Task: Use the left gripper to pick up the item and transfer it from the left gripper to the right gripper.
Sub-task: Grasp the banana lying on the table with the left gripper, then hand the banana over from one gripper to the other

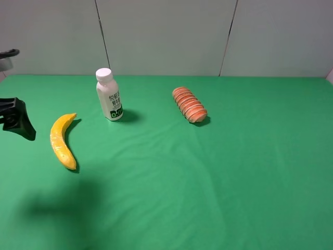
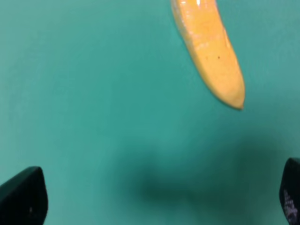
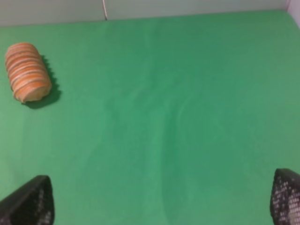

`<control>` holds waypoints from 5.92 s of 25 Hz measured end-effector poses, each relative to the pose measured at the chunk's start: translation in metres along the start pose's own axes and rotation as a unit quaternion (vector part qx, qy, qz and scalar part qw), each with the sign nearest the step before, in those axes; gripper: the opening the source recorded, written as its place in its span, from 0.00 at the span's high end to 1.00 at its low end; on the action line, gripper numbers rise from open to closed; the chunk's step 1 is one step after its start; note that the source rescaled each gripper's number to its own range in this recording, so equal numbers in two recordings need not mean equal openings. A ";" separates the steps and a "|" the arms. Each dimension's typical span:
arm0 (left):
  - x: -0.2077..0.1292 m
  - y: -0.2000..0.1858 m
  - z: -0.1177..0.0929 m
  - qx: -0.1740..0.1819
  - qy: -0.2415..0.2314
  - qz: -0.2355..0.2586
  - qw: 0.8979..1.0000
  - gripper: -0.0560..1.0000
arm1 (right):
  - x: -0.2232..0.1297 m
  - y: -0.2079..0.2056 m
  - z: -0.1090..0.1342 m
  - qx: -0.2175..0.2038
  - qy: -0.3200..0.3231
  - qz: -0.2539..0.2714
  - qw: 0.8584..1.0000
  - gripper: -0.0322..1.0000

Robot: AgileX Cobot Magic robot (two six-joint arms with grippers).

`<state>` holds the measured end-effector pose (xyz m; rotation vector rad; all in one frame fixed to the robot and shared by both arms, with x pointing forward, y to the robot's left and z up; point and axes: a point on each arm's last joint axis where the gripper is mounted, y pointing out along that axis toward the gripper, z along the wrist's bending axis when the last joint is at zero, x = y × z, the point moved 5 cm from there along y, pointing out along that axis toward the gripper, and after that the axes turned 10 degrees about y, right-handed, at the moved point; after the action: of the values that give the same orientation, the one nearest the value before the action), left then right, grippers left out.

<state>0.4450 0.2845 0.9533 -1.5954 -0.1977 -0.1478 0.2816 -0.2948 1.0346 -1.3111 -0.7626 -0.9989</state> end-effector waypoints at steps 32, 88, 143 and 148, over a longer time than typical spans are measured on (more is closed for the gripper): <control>0.029 0.112 -0.035 0.009 -0.052 0.088 0.995 0.00 | 0.000 0.000 0.000 0.000 0.000 0.000 1.000 0.00; 0.028 0.133 -0.048 0.031 -0.059 0.088 0.994 0.95 | 0.000 0.000 0.000 0.000 0.000 0.000 1.000 0.00; 0.007 -0.019 -0.033 0.008 0.071 -0.012 0.997 0.95 | 0.000 0.000 0.001 0.003 0.002 0.000 1.000 0.00; 0.012 -0.031 -0.042 -0.018 0.100 -0.011 0.995 0.95 | 0.000 0.000 0.002 0.007 0.015 0.001 1.000 0.00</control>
<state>0.4510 0.2437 0.9880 -1.6025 -0.0585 -0.3284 0.2816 -0.2928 1.0348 -1.2819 -0.7450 -1.0078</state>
